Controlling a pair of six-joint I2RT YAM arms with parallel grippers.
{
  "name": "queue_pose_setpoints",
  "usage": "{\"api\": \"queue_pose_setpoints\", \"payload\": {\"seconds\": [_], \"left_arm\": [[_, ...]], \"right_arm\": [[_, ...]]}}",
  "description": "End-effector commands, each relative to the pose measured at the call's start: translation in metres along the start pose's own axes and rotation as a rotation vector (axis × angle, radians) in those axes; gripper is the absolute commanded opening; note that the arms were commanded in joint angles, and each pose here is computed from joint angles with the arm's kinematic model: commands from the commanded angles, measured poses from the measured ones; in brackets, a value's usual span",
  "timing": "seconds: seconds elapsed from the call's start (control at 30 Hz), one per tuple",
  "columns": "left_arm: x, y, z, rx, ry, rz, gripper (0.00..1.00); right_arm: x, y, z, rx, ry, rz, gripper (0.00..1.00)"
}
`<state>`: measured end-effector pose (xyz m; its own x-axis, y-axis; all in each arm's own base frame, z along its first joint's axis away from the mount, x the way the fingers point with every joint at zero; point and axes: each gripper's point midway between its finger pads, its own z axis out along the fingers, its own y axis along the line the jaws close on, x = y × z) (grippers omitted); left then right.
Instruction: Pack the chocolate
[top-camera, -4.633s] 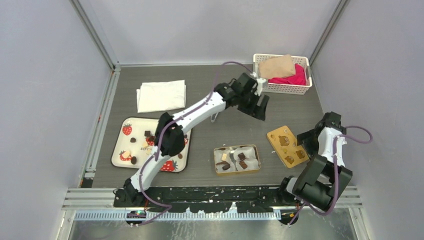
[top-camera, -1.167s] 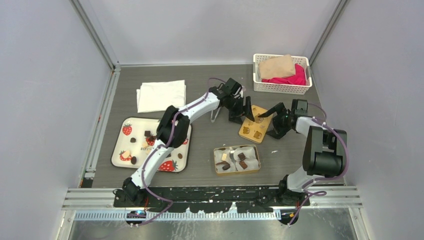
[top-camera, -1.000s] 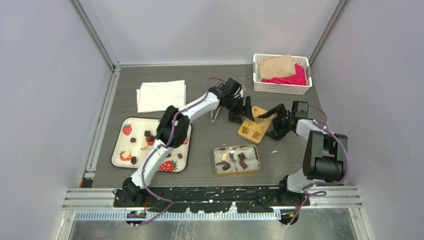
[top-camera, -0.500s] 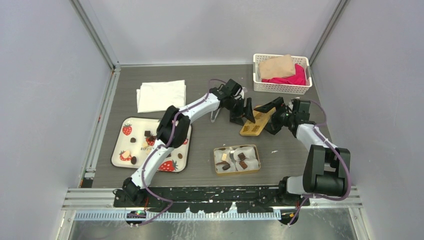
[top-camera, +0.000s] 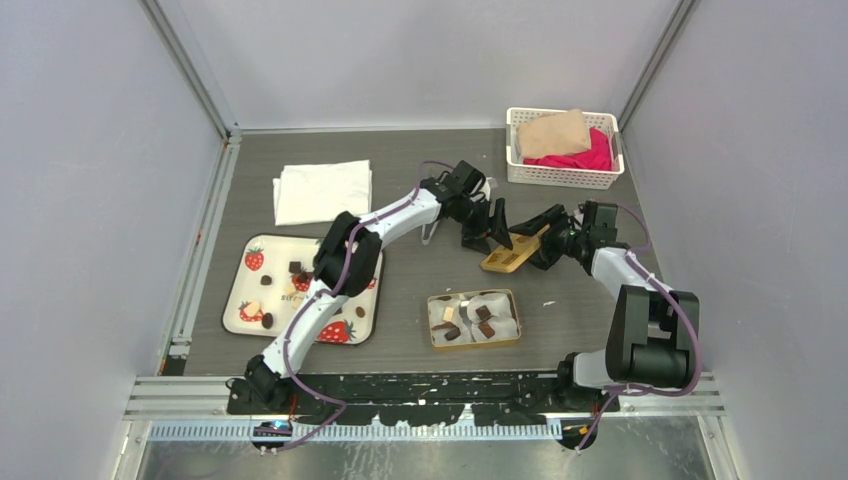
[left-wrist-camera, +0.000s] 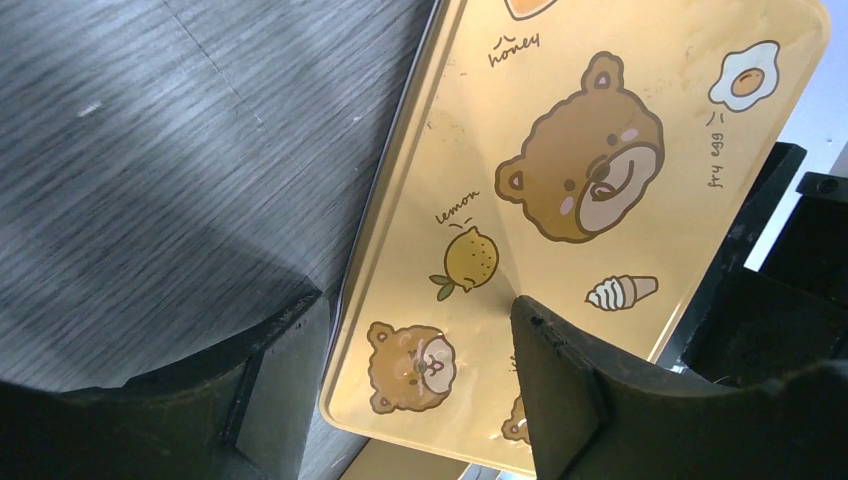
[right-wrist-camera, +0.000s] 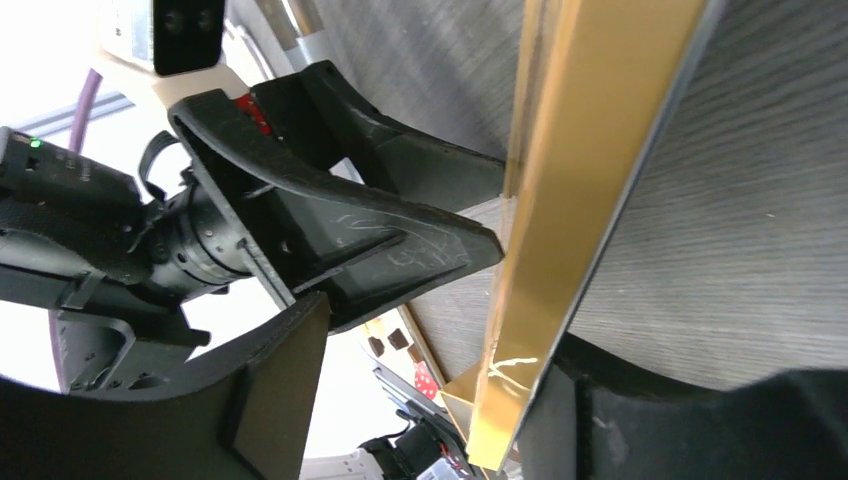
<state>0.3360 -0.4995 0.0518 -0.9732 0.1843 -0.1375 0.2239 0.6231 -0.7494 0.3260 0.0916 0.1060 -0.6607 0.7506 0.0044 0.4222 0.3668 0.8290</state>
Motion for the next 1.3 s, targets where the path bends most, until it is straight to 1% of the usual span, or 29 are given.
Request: {"api": "queue_pose_setpoints", "payload": {"seconds": [0.0, 0.1, 0.27, 0.33, 0.37, 0.43, 0.57, 0.63, 0.77, 0.83, 0.93, 1.0, 1.1, 1.17, 1.27], "left_arm": [[0.017, 0.004, -0.002, -0.033, 0.040, 0.002, 0.68], [0.008, 0.004, -0.011, -0.030, 0.015, 0.000, 0.68], [-0.002, -0.005, -0.025, -0.013, -0.018, 0.010, 0.68], [-0.005, -0.010, -0.032, -0.005, -0.030, 0.019, 0.68], [-0.007, -0.012, -0.036, -0.006, -0.037, 0.026, 0.68], [-0.011, -0.015, -0.046, -0.018, -0.053, 0.048, 0.68], [-0.021, -0.023, -0.072, -0.012, -0.091, 0.079, 0.68], [-0.025, -0.025, -0.086, -0.006, -0.109, 0.082, 0.68], [-0.032, -0.034, -0.119, 0.019, -0.142, 0.105, 0.68], [-0.035, -0.042, -0.143, 0.036, -0.164, 0.131, 0.68], [-0.038, -0.051, -0.179, 0.065, -0.189, 0.189, 0.68], [-0.031, -0.054, -0.202, 0.049, -0.182, 0.278, 0.69], [-0.016, -0.060, -0.233, 0.031, -0.159, 0.429, 0.70], [-0.006, -0.063, -0.250, 0.046, -0.141, 0.498, 0.70], [0.017, -0.069, -0.275, 0.131, -0.086, 0.586, 0.69]], "right_arm": [[-0.001, 0.000, -0.004, 0.033, -0.016, -0.058, 0.61], [0.001, -0.011, -0.006, 0.077, -0.019, -0.068, 0.46], [0.004, -0.017, -0.010, 0.113, -0.022, -0.068, 0.26], [0.003, -0.017, -0.012, 0.122, -0.026, -0.073, 0.21], [0.003, -0.015, -0.014, 0.123, -0.030, -0.077, 0.20], [0.003, -0.013, -0.017, 0.125, -0.036, -0.088, 0.12], [0.005, -0.007, -0.022, 0.122, -0.033, -0.102, 0.04], [0.006, -0.003, -0.024, 0.111, -0.029, -0.108, 0.01], [0.011, 0.014, -0.032, 0.059, -0.011, -0.132, 0.01], [0.016, 0.030, -0.038, 0.010, 0.006, -0.157, 0.01], [0.030, 0.061, -0.049, -0.084, 0.045, -0.222, 0.01], [0.042, 0.078, -0.054, -0.135, 0.087, -0.262, 0.01], [0.066, 0.099, -0.057, -0.208, 0.184, -0.320, 0.01], [0.091, 0.113, -0.058, -0.259, 0.296, -0.378, 0.01], [0.132, 0.126, -0.061, -0.294, 0.466, -0.481, 0.01]]}}
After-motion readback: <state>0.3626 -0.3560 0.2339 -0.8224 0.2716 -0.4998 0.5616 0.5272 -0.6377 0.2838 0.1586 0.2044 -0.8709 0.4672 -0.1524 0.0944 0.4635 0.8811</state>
